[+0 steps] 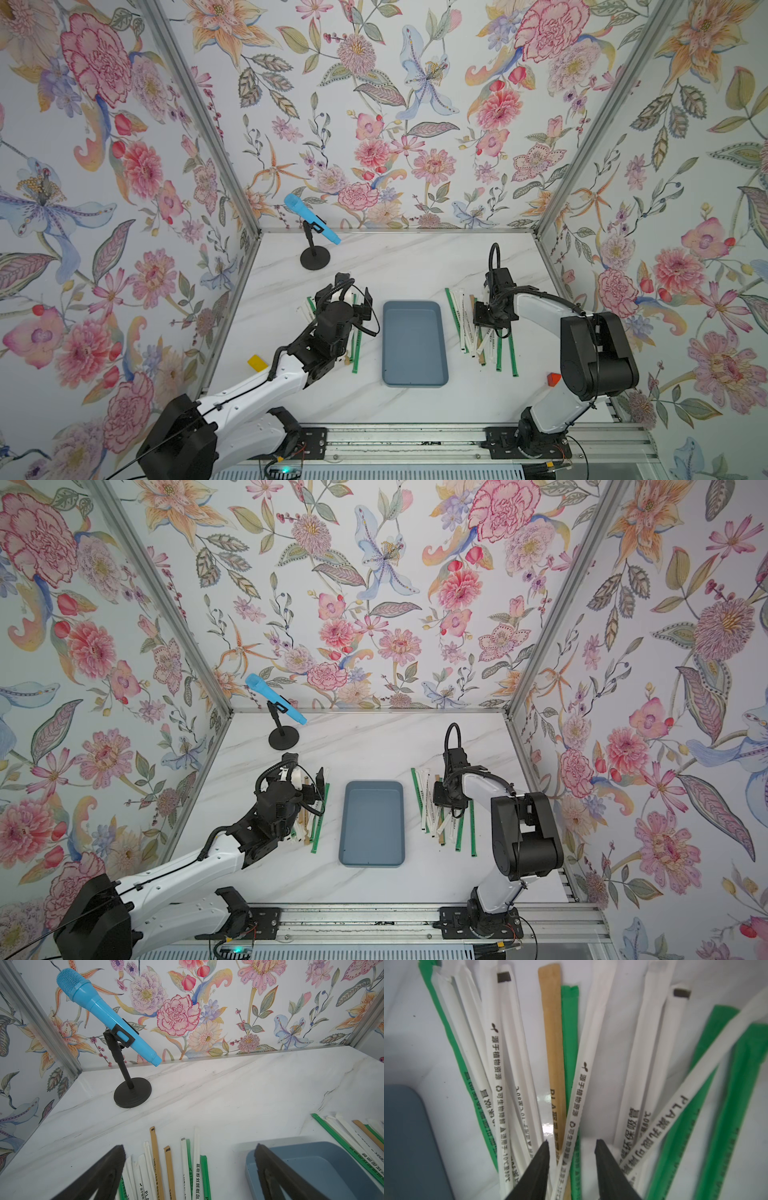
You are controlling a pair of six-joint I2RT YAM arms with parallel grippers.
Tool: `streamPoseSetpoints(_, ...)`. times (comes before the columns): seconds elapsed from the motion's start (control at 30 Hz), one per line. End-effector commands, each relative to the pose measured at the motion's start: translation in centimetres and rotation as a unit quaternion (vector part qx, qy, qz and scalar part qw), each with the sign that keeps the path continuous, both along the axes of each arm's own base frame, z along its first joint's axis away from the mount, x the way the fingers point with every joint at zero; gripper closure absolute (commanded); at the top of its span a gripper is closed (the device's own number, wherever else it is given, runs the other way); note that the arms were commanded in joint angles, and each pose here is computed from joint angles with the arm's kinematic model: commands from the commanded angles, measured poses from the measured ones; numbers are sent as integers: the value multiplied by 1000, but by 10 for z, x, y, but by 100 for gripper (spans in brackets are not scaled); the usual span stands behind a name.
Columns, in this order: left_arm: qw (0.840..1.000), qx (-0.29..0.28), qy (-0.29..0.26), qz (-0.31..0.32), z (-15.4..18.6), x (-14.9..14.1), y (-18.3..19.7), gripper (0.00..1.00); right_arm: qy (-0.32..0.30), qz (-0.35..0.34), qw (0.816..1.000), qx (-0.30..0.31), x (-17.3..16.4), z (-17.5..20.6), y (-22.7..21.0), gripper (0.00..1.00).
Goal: Put the straws into the storage box
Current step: Pick up the straw from the center of the board.
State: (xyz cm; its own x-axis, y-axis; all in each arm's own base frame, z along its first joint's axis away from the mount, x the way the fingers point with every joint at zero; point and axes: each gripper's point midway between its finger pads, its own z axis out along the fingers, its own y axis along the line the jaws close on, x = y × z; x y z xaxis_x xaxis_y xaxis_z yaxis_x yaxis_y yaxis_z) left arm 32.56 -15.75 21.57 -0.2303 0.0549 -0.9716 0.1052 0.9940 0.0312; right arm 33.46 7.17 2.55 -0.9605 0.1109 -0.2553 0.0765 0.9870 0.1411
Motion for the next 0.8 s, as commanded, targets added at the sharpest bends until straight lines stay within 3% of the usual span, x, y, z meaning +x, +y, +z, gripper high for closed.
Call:
streamPoseSetpoints(0.0,1000,-2,8,12,-6,-4,5,0,-4,5,1000,-10,8,1,1,71)
streamPoseSetpoints(0.27,1000,-1,7,20,-6,-5,9,0,2,3,1000,-17,8,-4,-3,93)
streamPoseSetpoints(0.57,999,9,9,32,-6,-7,16,0,-53,3,999,-9,9,43,6,89)
streamPoseSetpoints(0.77,999,12,12,34,-9,-6,16,0,-56,17,998,5,3,62,16,88)
